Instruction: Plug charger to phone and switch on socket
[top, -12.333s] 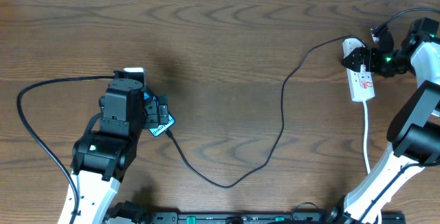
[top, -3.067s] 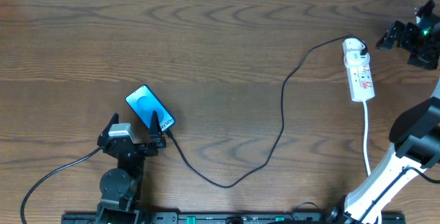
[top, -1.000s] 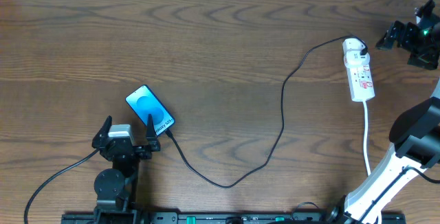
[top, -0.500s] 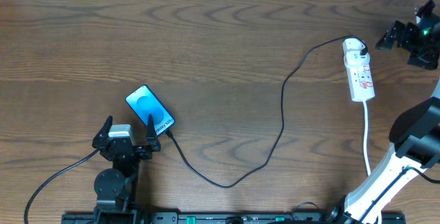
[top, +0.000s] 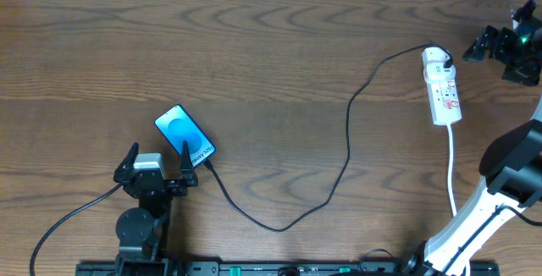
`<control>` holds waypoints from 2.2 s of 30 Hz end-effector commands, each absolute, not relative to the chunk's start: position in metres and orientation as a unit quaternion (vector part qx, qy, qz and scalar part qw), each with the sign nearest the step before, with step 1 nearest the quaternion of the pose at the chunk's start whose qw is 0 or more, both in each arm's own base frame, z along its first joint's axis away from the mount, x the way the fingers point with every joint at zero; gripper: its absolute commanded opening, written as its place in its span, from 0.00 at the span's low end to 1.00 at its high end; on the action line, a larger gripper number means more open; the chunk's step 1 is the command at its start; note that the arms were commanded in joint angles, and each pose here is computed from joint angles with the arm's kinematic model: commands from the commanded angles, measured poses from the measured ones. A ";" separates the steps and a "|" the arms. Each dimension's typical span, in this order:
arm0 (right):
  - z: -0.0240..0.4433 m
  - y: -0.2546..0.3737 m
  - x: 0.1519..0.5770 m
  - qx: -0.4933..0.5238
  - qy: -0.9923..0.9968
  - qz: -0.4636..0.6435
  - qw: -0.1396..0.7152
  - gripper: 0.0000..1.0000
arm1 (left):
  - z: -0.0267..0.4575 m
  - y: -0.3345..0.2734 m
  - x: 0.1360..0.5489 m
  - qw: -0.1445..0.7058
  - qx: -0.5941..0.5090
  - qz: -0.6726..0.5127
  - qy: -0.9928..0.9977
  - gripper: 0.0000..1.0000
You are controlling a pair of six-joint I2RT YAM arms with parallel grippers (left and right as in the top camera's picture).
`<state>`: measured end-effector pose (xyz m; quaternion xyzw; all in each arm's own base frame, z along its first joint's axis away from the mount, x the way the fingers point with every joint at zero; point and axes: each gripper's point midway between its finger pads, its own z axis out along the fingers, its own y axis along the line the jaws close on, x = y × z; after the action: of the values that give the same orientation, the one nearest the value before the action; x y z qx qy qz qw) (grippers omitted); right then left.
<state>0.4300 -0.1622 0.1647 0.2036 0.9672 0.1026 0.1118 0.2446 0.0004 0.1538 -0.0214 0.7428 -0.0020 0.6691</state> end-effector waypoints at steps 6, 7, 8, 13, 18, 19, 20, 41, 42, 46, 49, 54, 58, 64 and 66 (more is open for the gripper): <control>0.170 -0.165 0.433 0.208 0.965 0.100 0.121 0.99 | 0.136 0.000 0.244 0.649 -0.020 -0.003 0.761 0.98; 0.170 -0.165 0.433 0.208 0.965 0.100 0.121 0.99 | 0.136 0.000 0.244 0.649 -0.020 -0.003 0.761 0.98; 0.170 -0.165 0.433 0.208 0.965 0.100 0.121 0.99 | 0.136 0.000 0.244 0.649 -0.020 -0.003 0.761 0.98; 0.170 -0.165 0.433 0.208 0.965 0.100 0.121 0.99 | 0.136 0.000 0.244 0.649 -0.020 -0.003 0.761 0.97; 0.170 -0.165 0.433 0.208 0.965 0.100 0.121 0.99 | 0.136 0.000 0.244 0.649 -0.020 -0.003 0.761 0.97; 0.170 -0.165 0.433 0.208 0.965 0.100 0.121 0.99 | 0.136 0.000 0.244 0.649 -0.020 -0.003 0.761 0.97; 0.170 -0.165 0.433 0.208 0.965 0.100 0.121 0.99 | 0.136 0.000 0.244 0.649 -0.020 -0.003 0.761 0.97; 0.170 -0.165 0.433 0.208 0.965 0.100 0.121 0.99 | 0.136 0.000 0.244 0.649 -0.020 -0.003 0.761 0.98; 0.170 -0.165 0.433 0.208 0.965 0.100 0.121 0.99 | 0.136 0.000 0.244 0.649 -0.020 -0.003 0.761 0.97; 0.170 -0.165 0.433 0.208 0.965 0.100 0.122 0.99 | 0.136 0.000 0.244 0.649 -0.020 -0.003 0.761 0.98; 0.171 -0.165 0.433 0.208 0.965 0.100 0.122 0.99 | 0.136 0.000 0.244 0.649 -0.020 -0.003 0.761 0.98; 0.184 -0.164 0.431 0.206 0.964 0.097 0.136 0.99 | 0.136 0.000 0.244 0.649 -0.020 -0.003 0.761 0.98; 0.201 -0.163 0.428 0.203 0.962 0.091 0.155 0.99 | 0.136 0.000 0.244 0.649 -0.020 -0.003 0.761 0.97; 0.225 -0.162 0.427 0.197 0.958 0.083 0.188 0.99 | 0.136 0.000 0.244 0.649 -0.020 -0.003 0.761 0.97; 0.232 -0.162 0.427 0.196 0.957 0.081 0.198 0.99 | 0.136 0.000 0.244 0.649 -0.020 -0.003 0.761 0.97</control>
<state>0.4293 -0.1619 0.1997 0.1965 0.9634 0.0906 0.1582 0.2446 0.0003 0.1538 -0.0211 0.7428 -0.0023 0.6691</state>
